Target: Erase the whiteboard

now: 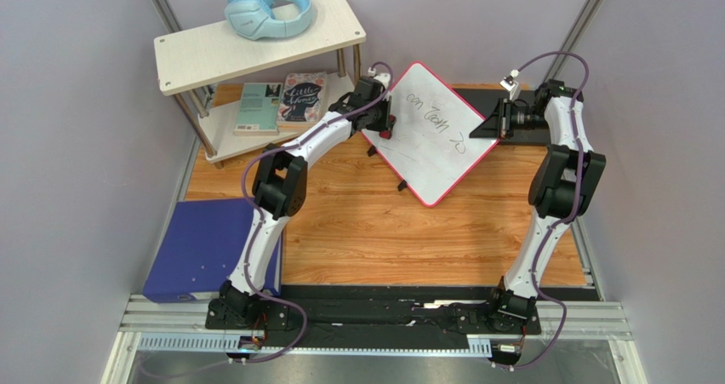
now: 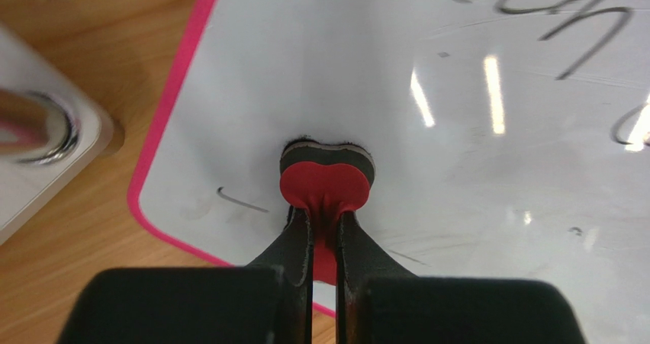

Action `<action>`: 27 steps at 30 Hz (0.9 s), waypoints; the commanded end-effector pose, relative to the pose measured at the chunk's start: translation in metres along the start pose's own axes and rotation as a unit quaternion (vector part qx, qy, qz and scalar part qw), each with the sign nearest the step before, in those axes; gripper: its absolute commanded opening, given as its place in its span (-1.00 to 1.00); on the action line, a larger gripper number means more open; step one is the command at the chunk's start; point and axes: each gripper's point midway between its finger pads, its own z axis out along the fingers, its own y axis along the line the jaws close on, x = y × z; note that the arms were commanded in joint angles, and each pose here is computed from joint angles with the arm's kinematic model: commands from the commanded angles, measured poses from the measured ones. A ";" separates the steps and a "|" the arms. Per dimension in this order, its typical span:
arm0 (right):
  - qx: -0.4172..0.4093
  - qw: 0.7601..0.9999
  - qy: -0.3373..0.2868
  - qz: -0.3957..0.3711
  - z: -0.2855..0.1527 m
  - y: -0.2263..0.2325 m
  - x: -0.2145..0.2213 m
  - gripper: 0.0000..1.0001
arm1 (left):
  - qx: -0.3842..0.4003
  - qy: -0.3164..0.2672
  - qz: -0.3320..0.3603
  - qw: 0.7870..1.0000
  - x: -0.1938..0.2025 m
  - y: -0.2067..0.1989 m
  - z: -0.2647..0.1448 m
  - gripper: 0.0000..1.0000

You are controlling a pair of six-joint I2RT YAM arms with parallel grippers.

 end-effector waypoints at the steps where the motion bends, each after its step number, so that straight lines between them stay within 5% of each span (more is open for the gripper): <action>1: -0.001 0.996 0.067 -0.062 0.026 -0.004 0.026 -1.00 | -0.078 0.064 -0.107 0.989 0.050 0.048 0.002 -1.00; 8: -0.004 0.996 0.066 -0.062 0.026 -0.002 0.027 -1.00 | -0.084 0.044 -0.200 0.975 0.049 0.074 0.004 -1.00; 17: -0.005 0.996 0.068 -0.062 0.026 -0.002 0.028 -1.00 | -0.021 0.042 -0.234 0.971 0.039 0.052 0.017 -1.00; 27: -0.006 0.996 0.067 -0.063 0.026 -0.001 0.027 -1.00 | 0.008 0.067 -0.184 0.981 0.059 0.006 0.020 -1.00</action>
